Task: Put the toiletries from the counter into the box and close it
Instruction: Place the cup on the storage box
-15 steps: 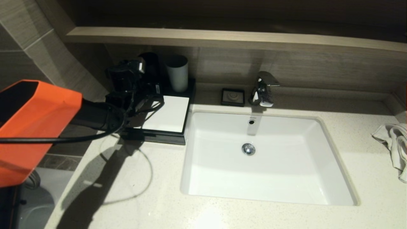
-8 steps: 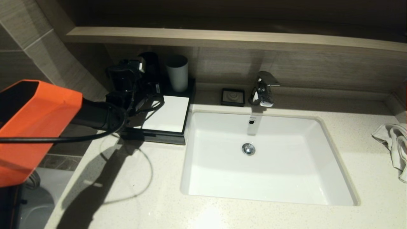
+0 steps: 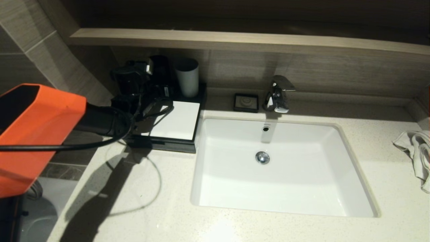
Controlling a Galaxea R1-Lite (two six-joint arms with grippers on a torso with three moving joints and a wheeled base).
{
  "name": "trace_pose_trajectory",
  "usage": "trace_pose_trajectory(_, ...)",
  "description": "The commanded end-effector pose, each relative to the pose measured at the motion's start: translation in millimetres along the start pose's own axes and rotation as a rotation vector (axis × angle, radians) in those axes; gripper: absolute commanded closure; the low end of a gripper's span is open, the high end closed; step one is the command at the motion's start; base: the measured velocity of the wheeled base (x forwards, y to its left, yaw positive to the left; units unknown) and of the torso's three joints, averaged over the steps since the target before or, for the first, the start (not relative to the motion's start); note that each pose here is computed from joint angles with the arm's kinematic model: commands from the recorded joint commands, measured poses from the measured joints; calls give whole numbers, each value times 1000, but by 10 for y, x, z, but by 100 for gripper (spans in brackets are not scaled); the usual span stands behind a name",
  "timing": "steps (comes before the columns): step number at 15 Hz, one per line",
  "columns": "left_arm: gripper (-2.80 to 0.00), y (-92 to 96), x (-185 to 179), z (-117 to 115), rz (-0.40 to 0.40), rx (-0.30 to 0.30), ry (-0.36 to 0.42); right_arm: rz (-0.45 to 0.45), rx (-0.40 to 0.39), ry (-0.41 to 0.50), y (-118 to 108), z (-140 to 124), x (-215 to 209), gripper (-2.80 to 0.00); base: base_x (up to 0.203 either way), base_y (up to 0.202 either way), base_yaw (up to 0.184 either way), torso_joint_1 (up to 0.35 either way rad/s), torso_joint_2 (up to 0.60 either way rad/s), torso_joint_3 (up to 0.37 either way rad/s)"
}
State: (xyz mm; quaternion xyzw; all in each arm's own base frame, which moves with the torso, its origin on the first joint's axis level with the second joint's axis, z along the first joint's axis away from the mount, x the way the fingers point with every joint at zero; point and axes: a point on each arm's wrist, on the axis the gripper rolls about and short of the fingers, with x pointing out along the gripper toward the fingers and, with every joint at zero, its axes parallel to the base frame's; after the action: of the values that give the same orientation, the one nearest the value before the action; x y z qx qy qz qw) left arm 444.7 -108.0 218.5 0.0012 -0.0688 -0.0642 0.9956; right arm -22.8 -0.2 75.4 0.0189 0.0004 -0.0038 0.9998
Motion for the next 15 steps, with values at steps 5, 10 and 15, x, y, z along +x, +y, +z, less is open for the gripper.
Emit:
trace_pose_trajectory(5,-280,20,-83,114,5,-6,-28,0,0,1,0,-1,0,0,0,0,0,0,0,0)
trace_pose_trajectory(10,-280,50,-382,34,4,-5,50,0,0,-1,0,-1,-1,0,0,0,0,0,0,0)
trace_pose_trajectory(15,-280,85,-572,-66,20,-7,21,0,0,0,0,-1,0,0,0,0,0,0,0,0)
